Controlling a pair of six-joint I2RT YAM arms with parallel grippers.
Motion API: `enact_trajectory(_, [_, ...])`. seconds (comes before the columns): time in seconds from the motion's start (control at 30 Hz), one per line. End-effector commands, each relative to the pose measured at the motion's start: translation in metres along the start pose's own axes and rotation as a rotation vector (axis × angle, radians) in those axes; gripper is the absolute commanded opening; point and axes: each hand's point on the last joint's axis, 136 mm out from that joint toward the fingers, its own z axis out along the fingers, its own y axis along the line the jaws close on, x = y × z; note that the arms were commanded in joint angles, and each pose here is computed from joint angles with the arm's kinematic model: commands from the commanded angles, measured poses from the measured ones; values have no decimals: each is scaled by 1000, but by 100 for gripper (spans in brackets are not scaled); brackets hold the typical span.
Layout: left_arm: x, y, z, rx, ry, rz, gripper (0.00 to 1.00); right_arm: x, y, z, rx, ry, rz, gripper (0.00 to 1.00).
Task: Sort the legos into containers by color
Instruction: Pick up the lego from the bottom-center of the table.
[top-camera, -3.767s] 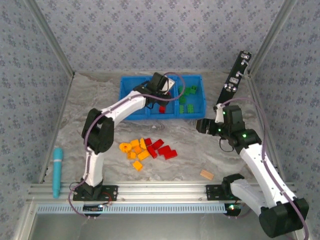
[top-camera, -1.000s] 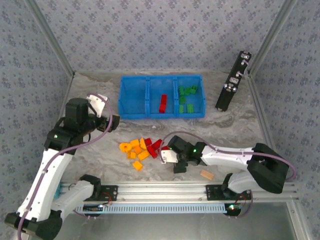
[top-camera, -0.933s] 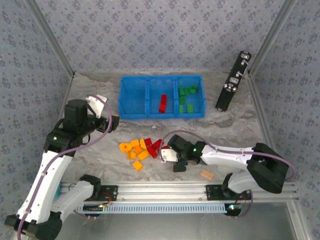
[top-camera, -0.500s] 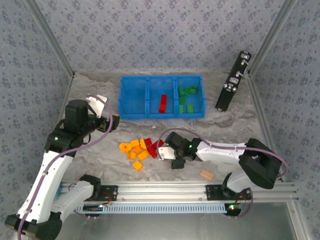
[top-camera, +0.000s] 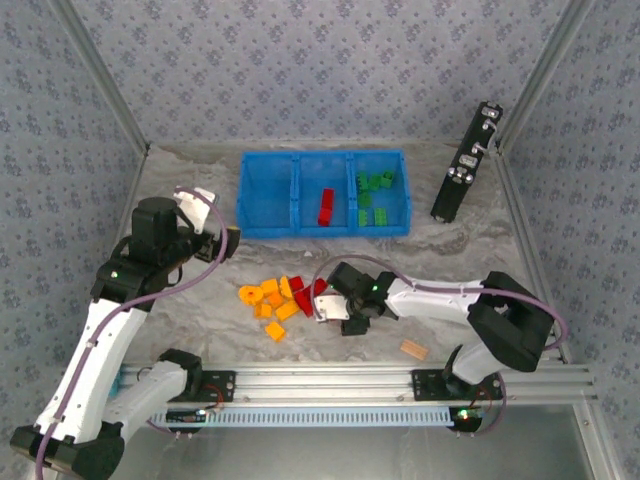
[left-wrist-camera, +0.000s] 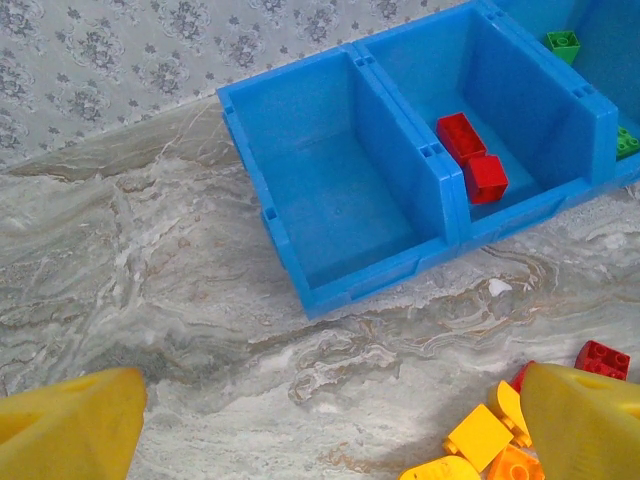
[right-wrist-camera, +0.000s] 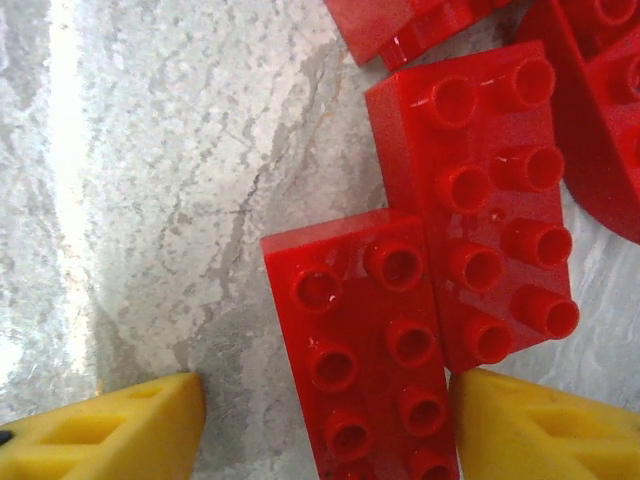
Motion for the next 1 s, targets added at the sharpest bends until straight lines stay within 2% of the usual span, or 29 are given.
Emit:
enact_trajectory(0.0, [-4,4,1,-18,-14,14,96,5,7,4,-48,31,0,60])
enact_trajectory(0.27, [-3,4,0,-23,-15,15,97,5,4,4,-43,40,4,51])
enact_trajectory(0.4, [-3,5,-1,-27,-17,18,97,2,2,-2,-50,26,20,41])
enact_trajectory(0.77, [-2,6,-2,-32,-22,18,98,-5,-3,-28,-47,-8,34,36])
enact_trajectory(0.97, [-2,5,0,-27,-14,17,98,-19,-25,-52,9,-71,58,34])
